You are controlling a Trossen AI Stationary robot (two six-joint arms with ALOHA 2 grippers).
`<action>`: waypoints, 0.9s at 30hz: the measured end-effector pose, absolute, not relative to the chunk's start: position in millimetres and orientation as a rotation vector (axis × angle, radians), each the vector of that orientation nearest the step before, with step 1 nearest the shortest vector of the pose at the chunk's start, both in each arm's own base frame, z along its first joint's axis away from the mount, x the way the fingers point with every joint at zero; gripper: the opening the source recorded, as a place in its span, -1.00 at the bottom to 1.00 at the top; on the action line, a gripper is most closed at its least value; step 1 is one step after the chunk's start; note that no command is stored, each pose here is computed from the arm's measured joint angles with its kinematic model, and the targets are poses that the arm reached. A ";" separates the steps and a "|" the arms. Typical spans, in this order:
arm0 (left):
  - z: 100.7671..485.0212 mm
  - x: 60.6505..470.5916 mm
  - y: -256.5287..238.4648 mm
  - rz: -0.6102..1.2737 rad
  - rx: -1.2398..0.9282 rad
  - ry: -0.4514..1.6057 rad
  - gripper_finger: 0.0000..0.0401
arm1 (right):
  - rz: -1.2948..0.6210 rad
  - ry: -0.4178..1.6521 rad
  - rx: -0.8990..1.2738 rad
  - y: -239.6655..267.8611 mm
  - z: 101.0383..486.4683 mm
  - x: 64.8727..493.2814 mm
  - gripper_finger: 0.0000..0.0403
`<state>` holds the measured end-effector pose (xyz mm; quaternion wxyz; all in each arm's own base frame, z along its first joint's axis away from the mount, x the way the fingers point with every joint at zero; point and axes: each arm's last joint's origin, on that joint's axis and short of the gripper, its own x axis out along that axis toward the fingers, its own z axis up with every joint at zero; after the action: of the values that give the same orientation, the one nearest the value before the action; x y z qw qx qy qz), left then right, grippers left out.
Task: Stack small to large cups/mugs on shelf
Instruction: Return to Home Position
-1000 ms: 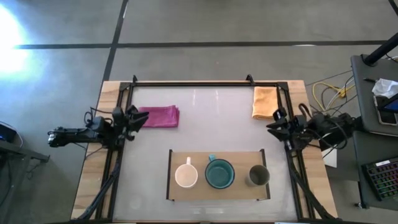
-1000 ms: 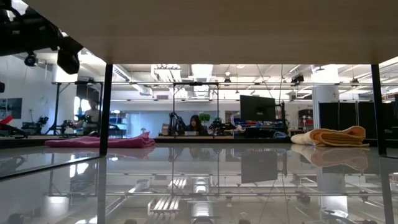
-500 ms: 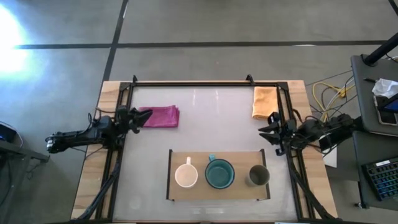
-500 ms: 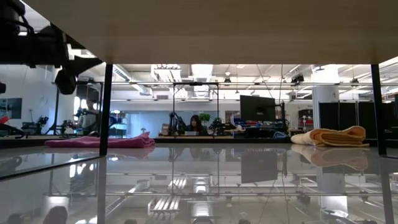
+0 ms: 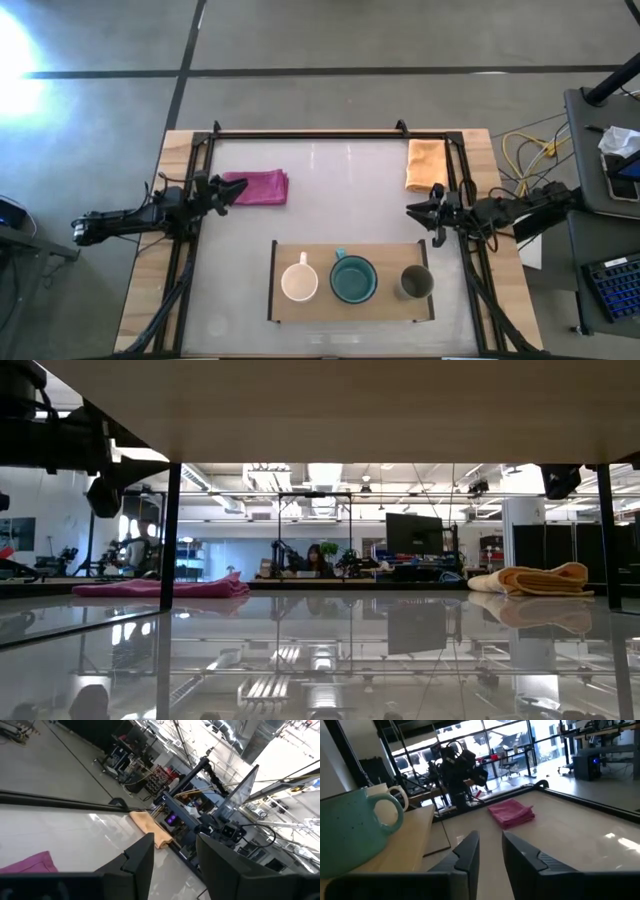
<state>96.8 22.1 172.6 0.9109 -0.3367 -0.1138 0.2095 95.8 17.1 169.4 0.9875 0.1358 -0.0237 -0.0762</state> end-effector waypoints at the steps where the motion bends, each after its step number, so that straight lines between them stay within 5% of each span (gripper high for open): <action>1: 172.7 96.8 22.1 0.431 -0.694 -0.235 -0.34 | -0.153 -0.046 0.272 17.1 169.3 95.9 -0.62; 27: 171.0 98.0 22.2 0.438 -0.692 -0.218 -0.34 | -0.153 -0.044 0.272 17.1 169.4 95.9 -0.60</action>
<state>98.0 22.2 171.0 0.9116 -0.3357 -0.1058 0.2123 95.9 17.1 169.4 0.9876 0.1352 -0.0221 -0.0764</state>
